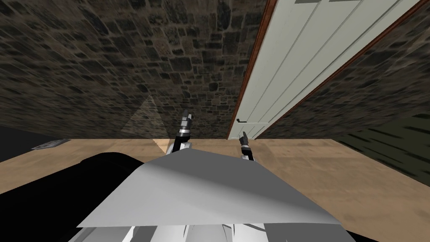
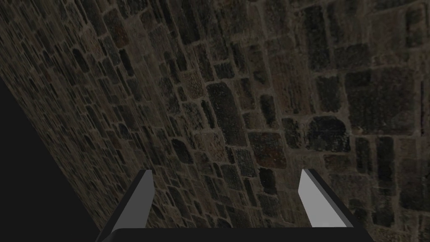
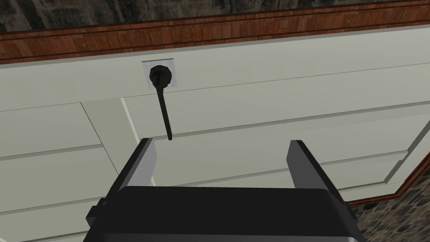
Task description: Pull the door open
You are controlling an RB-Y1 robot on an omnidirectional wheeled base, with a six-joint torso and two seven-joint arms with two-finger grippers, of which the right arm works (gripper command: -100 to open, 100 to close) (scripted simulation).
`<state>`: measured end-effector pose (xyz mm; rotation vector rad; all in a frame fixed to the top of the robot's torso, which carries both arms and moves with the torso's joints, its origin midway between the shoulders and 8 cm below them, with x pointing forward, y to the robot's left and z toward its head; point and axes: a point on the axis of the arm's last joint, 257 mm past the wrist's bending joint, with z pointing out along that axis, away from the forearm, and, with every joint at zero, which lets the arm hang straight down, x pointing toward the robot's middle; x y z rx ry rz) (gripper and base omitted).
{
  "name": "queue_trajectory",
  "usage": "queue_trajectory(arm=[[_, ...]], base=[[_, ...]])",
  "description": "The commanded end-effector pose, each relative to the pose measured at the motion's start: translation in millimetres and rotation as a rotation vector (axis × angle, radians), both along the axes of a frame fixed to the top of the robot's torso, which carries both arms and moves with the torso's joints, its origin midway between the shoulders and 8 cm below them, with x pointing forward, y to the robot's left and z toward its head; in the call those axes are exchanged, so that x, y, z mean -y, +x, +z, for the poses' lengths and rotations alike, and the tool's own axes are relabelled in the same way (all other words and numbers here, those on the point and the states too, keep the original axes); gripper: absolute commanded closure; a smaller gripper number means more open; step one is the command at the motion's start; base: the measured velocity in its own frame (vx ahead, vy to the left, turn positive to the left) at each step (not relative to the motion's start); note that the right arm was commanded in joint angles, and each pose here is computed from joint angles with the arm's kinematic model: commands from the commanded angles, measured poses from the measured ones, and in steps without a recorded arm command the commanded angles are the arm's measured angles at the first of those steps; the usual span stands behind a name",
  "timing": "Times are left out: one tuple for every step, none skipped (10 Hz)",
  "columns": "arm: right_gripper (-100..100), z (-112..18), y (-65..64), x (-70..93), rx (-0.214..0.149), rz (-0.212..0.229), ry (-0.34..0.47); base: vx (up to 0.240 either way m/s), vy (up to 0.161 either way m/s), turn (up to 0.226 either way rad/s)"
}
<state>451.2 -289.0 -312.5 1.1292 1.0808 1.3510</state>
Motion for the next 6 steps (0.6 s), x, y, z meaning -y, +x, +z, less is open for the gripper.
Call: queue_trajectory(arm=[[-100, -8.0, -0.1, 3.4, -0.014, 0.001, -0.004], [-100, -13.3, 0.1, 5.2, -0.023, 0.001, -0.007], [-100, -18.4, 0.2, 7.1, -0.032, 0.001, -0.011], [-100, -23.0, 0.2, 8.9, -0.04, 0.001, -0.014], [-100, -27.5, 0.2, 10.8, -0.048, 0.001, -0.017], [-100, -32.0, 0.2, 12.8, -0.056, 0.001, -0.02]], base=[[0.074, -0.077, 0.078], [0.063, -0.075, 0.07], [0.059, -0.075, 0.099], [0.079, -0.074, 0.078], [0.085, -0.08, 0.063], [0.078, -0.082, 0.077]])
